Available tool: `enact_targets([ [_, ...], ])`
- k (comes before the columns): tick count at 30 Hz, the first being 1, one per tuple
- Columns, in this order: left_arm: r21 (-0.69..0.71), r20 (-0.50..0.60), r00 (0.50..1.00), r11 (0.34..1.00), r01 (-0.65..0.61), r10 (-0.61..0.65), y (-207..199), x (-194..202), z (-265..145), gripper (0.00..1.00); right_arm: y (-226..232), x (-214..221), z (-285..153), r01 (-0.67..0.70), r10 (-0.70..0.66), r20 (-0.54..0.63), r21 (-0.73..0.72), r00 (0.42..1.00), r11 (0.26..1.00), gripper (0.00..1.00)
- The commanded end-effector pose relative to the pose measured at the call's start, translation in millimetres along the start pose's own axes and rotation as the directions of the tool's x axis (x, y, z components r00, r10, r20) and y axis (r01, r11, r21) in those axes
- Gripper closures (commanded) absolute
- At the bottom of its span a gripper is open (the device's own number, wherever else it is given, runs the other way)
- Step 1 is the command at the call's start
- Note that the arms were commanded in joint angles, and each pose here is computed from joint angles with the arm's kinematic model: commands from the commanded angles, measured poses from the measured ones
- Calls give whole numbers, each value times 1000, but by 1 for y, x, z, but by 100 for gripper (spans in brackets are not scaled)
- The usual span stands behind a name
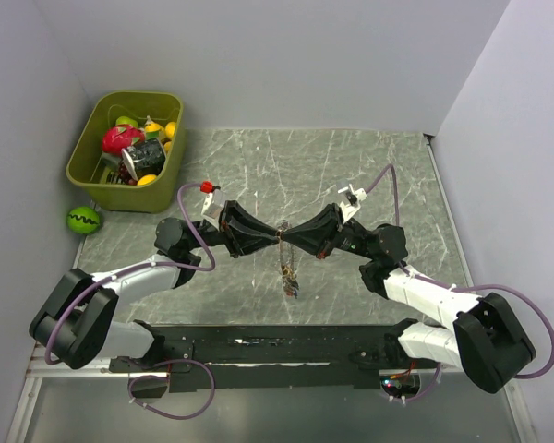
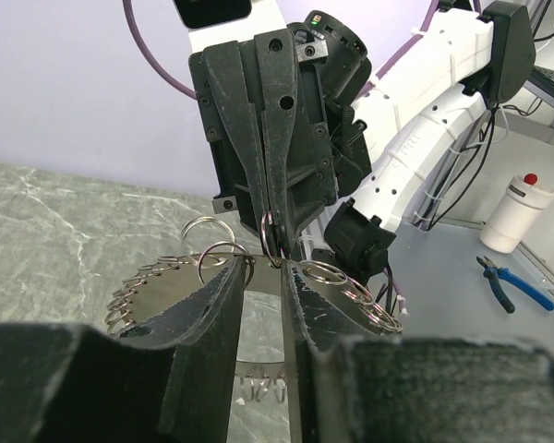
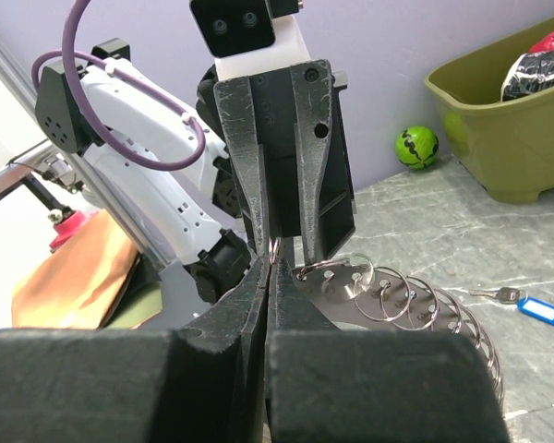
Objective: Put the keys on the keyring
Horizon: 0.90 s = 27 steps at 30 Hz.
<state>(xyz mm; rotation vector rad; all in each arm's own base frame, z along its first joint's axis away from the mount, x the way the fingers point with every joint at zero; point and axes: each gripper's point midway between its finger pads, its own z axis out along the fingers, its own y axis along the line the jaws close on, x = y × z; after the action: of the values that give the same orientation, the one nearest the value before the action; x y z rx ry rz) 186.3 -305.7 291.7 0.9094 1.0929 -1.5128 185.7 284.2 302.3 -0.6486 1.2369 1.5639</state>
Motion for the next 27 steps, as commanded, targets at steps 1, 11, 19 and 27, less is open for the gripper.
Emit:
enact_targets([
  [1,103,139,970,971,-214,199,-27,-41,6,70,15,-20,4,79,-74,72,-58,995,995,100],
  [11,98,134,967,968,-230,216,-29,-43,5,75,15,-18,3,77,-73,66,-60,995,995,100],
  [19,81,135,966,969,-234,222,-27,-45,5,76,14,-15,3,71,-68,58,-62,996,996,100],
  [27,100,134,966,967,-233,219,-29,-45,6,99,13,-10,1,64,-61,49,-60,997,996,100],
])
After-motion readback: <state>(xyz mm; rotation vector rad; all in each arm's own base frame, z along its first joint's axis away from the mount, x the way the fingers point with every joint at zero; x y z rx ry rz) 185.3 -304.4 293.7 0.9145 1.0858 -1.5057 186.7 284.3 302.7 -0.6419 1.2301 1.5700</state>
